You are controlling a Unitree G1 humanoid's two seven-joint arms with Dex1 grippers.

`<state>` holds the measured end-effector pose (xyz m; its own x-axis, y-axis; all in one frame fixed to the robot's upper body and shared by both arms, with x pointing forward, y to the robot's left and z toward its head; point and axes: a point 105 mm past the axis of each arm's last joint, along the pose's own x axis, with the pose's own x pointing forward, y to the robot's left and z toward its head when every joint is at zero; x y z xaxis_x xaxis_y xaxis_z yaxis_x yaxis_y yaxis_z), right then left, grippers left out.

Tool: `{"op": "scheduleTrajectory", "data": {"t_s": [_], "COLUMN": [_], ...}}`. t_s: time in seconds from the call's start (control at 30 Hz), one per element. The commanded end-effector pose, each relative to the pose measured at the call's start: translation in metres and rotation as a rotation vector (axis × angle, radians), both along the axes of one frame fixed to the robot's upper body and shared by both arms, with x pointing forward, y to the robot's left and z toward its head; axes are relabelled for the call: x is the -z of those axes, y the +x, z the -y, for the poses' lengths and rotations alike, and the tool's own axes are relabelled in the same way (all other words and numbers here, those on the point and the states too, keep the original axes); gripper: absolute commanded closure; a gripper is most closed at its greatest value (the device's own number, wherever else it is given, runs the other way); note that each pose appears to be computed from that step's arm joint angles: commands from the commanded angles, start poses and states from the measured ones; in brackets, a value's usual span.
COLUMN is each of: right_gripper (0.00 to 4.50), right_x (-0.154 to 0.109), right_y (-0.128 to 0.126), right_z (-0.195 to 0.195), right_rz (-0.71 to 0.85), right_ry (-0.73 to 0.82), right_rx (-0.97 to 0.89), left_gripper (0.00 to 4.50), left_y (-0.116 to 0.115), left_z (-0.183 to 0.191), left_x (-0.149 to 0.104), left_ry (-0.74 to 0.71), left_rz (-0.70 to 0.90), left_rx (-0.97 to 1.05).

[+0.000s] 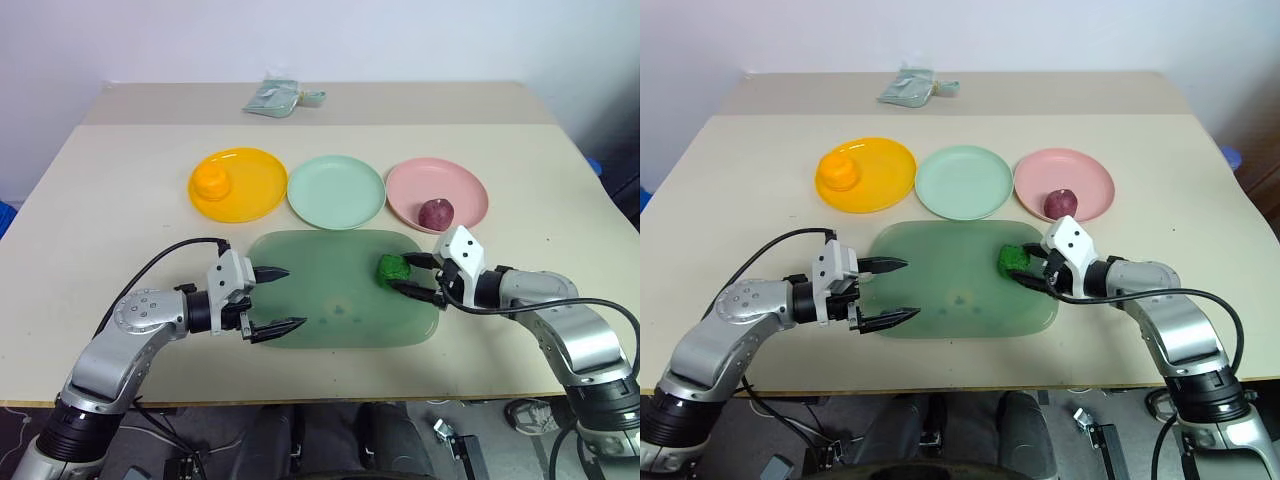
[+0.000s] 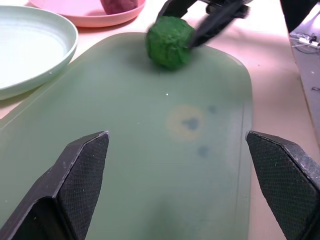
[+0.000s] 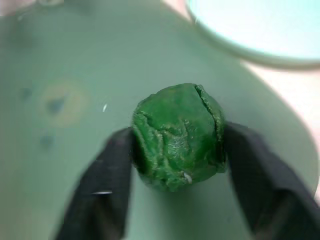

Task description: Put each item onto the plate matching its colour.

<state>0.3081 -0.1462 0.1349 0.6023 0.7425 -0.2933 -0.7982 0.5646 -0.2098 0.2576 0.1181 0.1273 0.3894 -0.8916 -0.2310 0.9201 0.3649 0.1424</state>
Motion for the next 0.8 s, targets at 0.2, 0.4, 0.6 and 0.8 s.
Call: {"op": "scheduleTrajectory", "data": {"t_s": [0.2,0.4,0.6,0.8], "right_gripper": [2.28,1.59,0.03,0.03], "right_x": [-0.046,-0.040,-0.065,-0.057], "right_y": [0.079,0.104,0.080,0.045], "right_z": [-0.051,-0.087,-0.076,0.012], "right_rz": [0.242,0.246,0.351,0.284], "right_ry": [0.122,0.108,0.222,0.221], "right_rx": [0.238,0.231,0.086,0.094], "left_gripper": [0.00,0.00,0.00,0.00], "left_y": [0.037,0.037,0.034,0.034], "left_z": [-0.053,-0.062,-0.071,-0.124], "left_x": [-0.023,-0.019,-0.023,-0.018], "left_ry": [-0.077,-0.058,-0.073,-0.015], "left_rz": [0.159,0.176,0.202,0.229], "left_rx": [-0.418,-0.517,-0.591,-0.785]}}
